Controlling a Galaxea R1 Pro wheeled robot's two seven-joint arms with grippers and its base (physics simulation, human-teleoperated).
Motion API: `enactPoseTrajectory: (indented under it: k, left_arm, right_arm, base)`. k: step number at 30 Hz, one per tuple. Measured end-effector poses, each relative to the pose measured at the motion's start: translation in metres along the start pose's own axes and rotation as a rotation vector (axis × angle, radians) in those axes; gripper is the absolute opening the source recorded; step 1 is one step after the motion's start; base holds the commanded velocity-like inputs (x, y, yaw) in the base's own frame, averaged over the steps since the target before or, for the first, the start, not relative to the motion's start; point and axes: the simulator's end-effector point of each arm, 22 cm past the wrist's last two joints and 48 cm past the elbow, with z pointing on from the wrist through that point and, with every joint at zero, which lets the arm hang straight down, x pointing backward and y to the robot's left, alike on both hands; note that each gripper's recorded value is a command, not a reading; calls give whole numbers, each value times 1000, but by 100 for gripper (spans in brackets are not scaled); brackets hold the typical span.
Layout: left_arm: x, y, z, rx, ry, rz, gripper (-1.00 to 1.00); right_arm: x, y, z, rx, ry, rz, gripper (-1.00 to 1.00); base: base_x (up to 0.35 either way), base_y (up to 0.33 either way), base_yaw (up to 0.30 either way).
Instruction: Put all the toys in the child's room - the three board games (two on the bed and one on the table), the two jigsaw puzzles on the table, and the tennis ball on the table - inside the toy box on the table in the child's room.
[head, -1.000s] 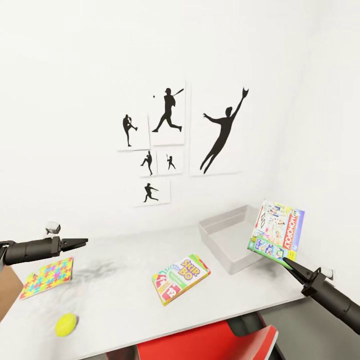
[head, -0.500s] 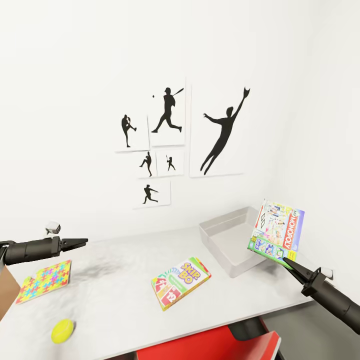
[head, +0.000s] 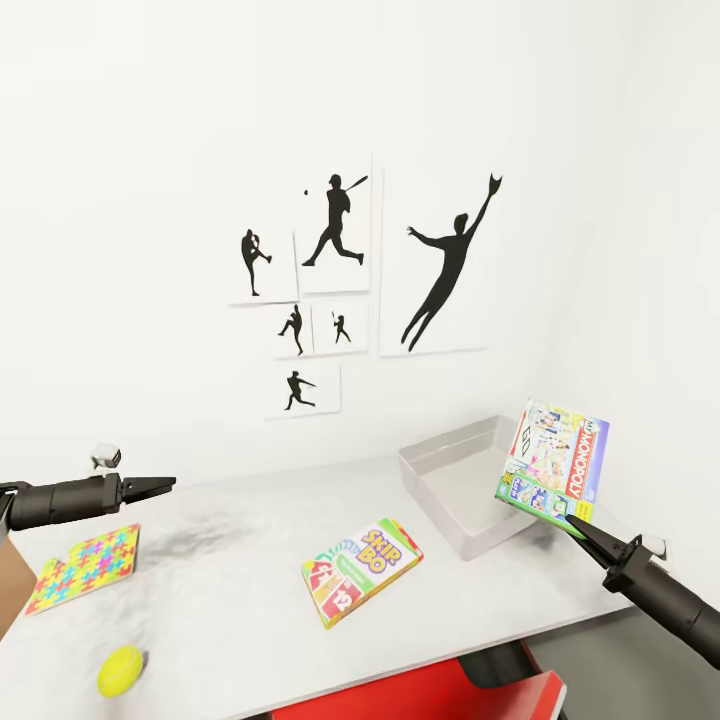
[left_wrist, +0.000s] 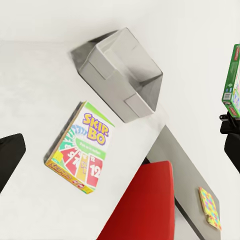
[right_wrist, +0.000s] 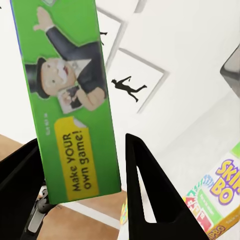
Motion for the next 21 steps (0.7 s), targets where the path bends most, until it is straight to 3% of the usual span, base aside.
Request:
enactPoseTrajectory:
  k: [21]
  left_arm:
    - [-1,0,0,1,-1,1,100]
  right_arm:
    - [0,0,0,1,0,0,-100]
  base:
    - [16,0,0]
